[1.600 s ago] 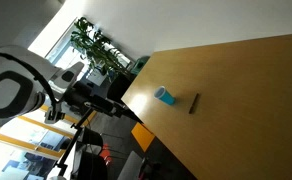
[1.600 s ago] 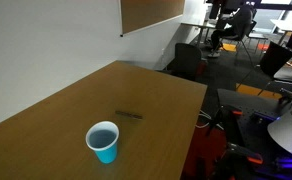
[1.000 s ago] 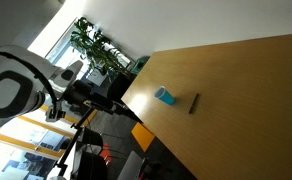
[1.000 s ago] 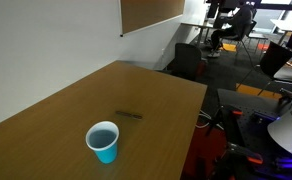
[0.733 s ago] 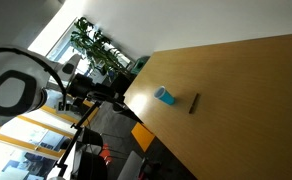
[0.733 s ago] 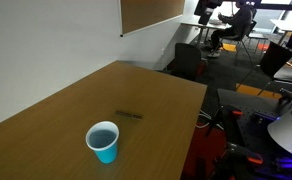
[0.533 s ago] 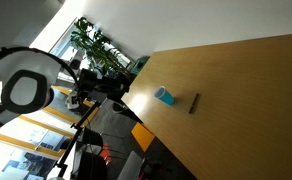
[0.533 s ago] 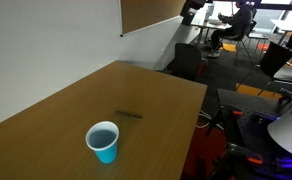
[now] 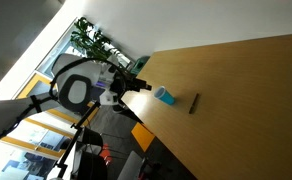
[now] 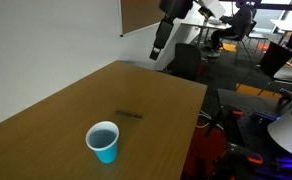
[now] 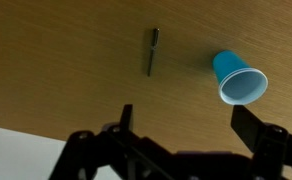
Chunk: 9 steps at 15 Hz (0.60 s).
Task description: Put the black pen inside the blue cup
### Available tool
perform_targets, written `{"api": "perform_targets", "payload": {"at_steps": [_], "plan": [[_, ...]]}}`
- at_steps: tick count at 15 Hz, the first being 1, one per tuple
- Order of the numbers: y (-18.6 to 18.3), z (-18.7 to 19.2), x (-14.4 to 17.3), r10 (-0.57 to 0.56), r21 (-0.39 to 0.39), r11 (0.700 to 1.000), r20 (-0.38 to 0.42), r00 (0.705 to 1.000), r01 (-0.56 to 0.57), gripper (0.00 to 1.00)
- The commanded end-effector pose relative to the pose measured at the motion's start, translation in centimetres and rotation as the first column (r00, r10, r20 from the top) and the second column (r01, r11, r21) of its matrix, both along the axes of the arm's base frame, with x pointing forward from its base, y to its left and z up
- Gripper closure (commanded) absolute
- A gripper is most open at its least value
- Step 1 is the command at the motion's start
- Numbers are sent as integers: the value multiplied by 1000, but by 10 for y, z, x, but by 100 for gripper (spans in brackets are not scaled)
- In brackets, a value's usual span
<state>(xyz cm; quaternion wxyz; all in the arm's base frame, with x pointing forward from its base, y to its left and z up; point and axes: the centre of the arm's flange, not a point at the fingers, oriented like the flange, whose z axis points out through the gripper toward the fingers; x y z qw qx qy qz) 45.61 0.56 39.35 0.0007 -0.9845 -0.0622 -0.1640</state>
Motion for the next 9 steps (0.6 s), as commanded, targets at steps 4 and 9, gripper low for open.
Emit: {"api": "perform_targets", "payload": {"at_steps": [4,9], "plan": [[0,-85,73,-47,48,998,-23,999,48,0],[-4,-137,117,-50,39,998,-62,997,52,0]]}}
